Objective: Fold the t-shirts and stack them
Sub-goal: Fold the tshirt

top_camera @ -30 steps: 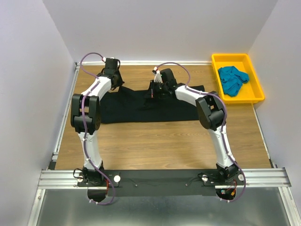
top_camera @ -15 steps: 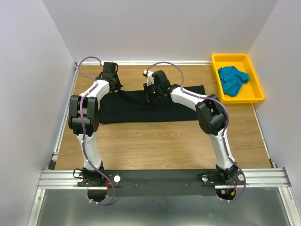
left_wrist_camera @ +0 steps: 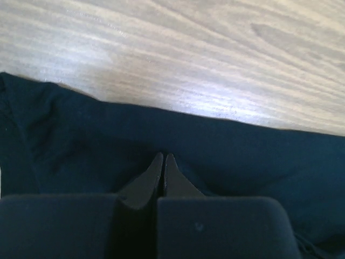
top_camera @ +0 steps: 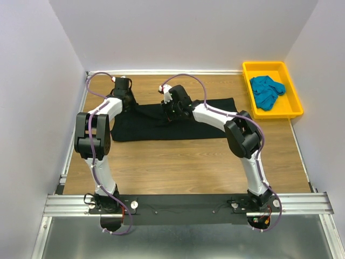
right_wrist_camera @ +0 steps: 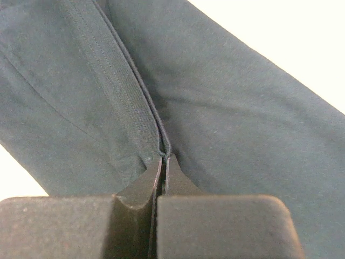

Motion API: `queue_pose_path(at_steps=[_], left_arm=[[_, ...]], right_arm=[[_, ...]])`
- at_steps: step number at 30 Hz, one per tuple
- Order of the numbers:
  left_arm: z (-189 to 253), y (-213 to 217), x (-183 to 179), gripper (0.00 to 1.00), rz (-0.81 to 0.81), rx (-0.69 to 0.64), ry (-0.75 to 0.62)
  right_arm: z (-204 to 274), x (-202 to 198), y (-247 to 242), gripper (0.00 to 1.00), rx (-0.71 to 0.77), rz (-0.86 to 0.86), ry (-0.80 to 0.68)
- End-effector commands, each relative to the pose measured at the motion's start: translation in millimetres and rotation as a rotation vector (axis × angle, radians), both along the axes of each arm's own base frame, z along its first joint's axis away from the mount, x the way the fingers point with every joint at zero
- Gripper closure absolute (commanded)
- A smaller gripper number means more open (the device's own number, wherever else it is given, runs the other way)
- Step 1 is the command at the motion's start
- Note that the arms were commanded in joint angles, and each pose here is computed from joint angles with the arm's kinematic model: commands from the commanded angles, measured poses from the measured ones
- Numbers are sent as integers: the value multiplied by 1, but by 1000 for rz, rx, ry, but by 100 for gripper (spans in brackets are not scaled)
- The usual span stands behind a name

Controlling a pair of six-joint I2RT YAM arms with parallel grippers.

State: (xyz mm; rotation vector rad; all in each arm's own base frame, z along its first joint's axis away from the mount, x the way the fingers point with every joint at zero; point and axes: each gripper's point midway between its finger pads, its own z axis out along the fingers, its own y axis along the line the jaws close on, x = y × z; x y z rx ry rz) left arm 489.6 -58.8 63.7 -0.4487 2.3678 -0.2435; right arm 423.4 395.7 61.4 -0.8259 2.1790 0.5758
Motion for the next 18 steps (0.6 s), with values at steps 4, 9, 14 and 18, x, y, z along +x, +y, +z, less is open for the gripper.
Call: queue_pose_path(at_steps=[4,9,14,18], left_arm=[[18,3,18,100,16,-15,-75],[21,4,13,100,21,-18,-74],[25,6,2,100,39,-26,-78],[21,7,-2,100,43,-32,-67]], right_arm=[[23,-3,4,96,-78,32,-113],[15,-15,7,96,-152,64,-160],[16,-16,4,96,-229,47,-225],[26,-14,6,96,-261,31,-283]])
